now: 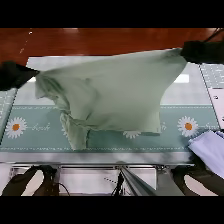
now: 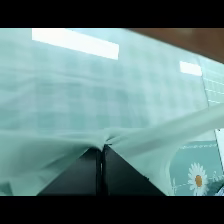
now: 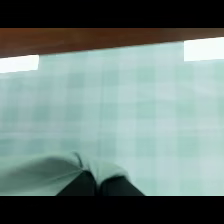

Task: Fold the shirts.

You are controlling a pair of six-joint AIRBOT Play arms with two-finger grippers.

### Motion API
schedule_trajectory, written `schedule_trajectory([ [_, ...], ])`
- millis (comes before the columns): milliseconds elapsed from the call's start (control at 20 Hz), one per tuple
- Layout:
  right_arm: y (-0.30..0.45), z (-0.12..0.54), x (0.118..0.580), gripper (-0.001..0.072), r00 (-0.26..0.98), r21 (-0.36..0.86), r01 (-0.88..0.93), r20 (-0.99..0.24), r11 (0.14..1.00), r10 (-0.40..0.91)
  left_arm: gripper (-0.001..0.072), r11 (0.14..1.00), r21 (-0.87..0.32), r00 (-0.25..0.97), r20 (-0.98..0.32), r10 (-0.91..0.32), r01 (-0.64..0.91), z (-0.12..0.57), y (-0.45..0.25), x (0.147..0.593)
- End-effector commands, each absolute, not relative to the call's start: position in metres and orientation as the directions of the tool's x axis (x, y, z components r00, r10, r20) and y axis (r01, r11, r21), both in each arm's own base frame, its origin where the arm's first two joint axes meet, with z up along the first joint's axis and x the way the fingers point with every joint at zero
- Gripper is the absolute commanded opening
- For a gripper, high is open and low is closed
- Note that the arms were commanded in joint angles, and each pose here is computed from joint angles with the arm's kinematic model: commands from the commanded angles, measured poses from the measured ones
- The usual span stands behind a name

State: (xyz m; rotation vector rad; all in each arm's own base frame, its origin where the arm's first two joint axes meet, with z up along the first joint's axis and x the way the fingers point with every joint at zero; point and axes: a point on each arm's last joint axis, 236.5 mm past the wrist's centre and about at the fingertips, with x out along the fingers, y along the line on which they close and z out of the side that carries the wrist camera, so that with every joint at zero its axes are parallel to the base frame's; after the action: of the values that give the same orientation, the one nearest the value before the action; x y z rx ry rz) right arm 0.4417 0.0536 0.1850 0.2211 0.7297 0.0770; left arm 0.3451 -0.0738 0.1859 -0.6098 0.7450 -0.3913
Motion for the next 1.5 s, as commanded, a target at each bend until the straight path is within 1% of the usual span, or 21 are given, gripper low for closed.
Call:
schedule_trajectory([
  [0,0.06,0.128,0.492,0.0033,0.723,0.254,0.025,-0.673,0.967,0.158,0.0015,0.669,-0.739,0.62,-0.491,-0.612,0.075,0.121,-0.105,0.389],
  [100,0.059,0.107,0.505,0.0033,0.712,0.245,0.034,-0.686,0.969,0.148,0.0015,0.637,-0.757,0.595,-0.447,-0.668,0.148,0.103,-0.133,0.41],
  [250,0.058,0.076,0.51,0.0033,0.668,0.228,0.049,-0.731,0.973,0.138,0.0015,0.666,-0.729,0.546,-0.497,-0.674,0.158,0.051,-0.152,0.426],
  [400,0.059,0.044,0.505,0.0033,0.598,0.22,0.067,-0.79,0.973,0.138,0.0016,0.648,-0.758,0.464,-0.55,-0.695,0.072,0.003,-0.16,0.424],
  [450,0.059,0.032,0.5,0.0033,0.562,0.217,0.076,-0.816,0.973,0.138,0.0016,0.631,-0.776,0.44,-0.562,-0.7,0.013,-0.009,-0.162,0.422],
  [550,0.066,0.008,0.489,0.0033,0.481,0.24,0.097,-0.861,0.966,0.166,0.0016,0.599,-0.796,0.407,-0.578,-0.707,-0.09,-0.026,-0.163,0.419],
  [600,0.07,0.001,0.485,0.0036,0.455,0.255,0.105,-0.872,0.961,0.182,0.0015,0.588,-0.801,0.394,-0.58,-0.713,-0.113,-0.03,-0.165,0.417],
  [650,0.073,0.002,0.484,0.0135,0.451,0.266,0.106,-0.872,0.958,0.192,0.0019,0.579,-0.808,0.381,-0.572,-0.726,-0.111,-0.028,-0.167,0.414],
  [700,0.074,0.007,0.484,0.0461,0.461,0.274,0.098,-0.865,0.957,0.2,0.0107,0.567,-0.817,0.362,-0.562,-0.744,-0.103,-0.024,-0.168,0.41],
  [750,0.073,0.015,0.483,0.055,0.471,0.269,0.087,-0.86,0.959,0.198,0.0382,0.547,-0.832,0.336,-0.542,-0.77,-0.091,-0.015,-0.168,0.406],
  [800,0.067,0.026,0.481,0.055,0.489,0.242,0.07,-0.854,0.968,0.178,0.0557,0.524,-0.848,0.314,-0.521,-0.793,-0.083,-0.006,-0.165,0.403],
  [850,0.057,0.039,0.479,0.0548,0.511,0.19,0.054,-0.849,0.98,0.136,0.0554,0.496,-0.863,0.291,-0.5,-0.816,-0.092,0.004,-0.157,0.399],
  [900,0.041,0.053,0.474,0.0541,0.53,0.109,0.044,-0.845,0.993,0.069,0.0519,0.478,-0.871,0.277,-0.489,-0.827,-0.113,0.011,-0.144,0.396],
  [950,0.022,0.065,0.467,0.054,0.537,0.026,0.045,-0.844,0.999,-0.002,0.0518,0.465,-0.876,0.269,-0.482,-0.834,-0.128,0.016,-0.126,0.391],
  [1000,0.002,0.074,0.456,0.0526,0.523,-0.052,0.057,-0.849,0.997,-0.074,0.0518,0.466,-0.873,0.266,-0.488,-0.831,-0.145,0.017,-0.107,0.384],
  [1050,-0.015,0.077,0.443,0.0526,0.49,-0.1,0.079,-0.863,0.992,-0.126,0.0517,0.499,-0.847,0.253,-0.531,-0.809,-0.183,0.012,-0.083,0.374],
  [1100,-0.031,0.074,0.428,0.0526,0.435,-0.119,0.107,-0.887,0.987,-0.154,0.0517,0.551,-0.805,0.23,-0.592,-0.772,-0.22,0.003,-0.061,0.361],
  [1200,-0.056,0.059,0.403,0.0526,0.33,-0.112,0.172,-0.929,0.979,-0.164,0.0518,0.649,-0.706,0.186,-0.704,-0.685,-0.284,-0.016,-0.023,0.329],
  [1300,-0.07,0.038,0.384,0.0521,0.255,-0.092,0.223,-0.955,0.97,-0.149,0.0517,0.667,-0.668,0.183,-0.738,-0.649,-0.33,-0.03,-0.009,0.307],
  [1350,-0.074,0.028,0.377,0.0482,0.229,-0.084,0.238,-0.963,0.967,-0.14,0.0518,0.663,-0.666,0.181,-0.739,-0.649,-0.342,-0.038,-0.008,0.299],
  [1450,-0.073,0.01,0.364,0.0476,0.179,-0.075,0.247,-0.976,0.966,-0.122,0.0518,0.651,-0.666,0.158,-0.733,-0.661,-0.363,-0.053,-0.013,0.285],
])
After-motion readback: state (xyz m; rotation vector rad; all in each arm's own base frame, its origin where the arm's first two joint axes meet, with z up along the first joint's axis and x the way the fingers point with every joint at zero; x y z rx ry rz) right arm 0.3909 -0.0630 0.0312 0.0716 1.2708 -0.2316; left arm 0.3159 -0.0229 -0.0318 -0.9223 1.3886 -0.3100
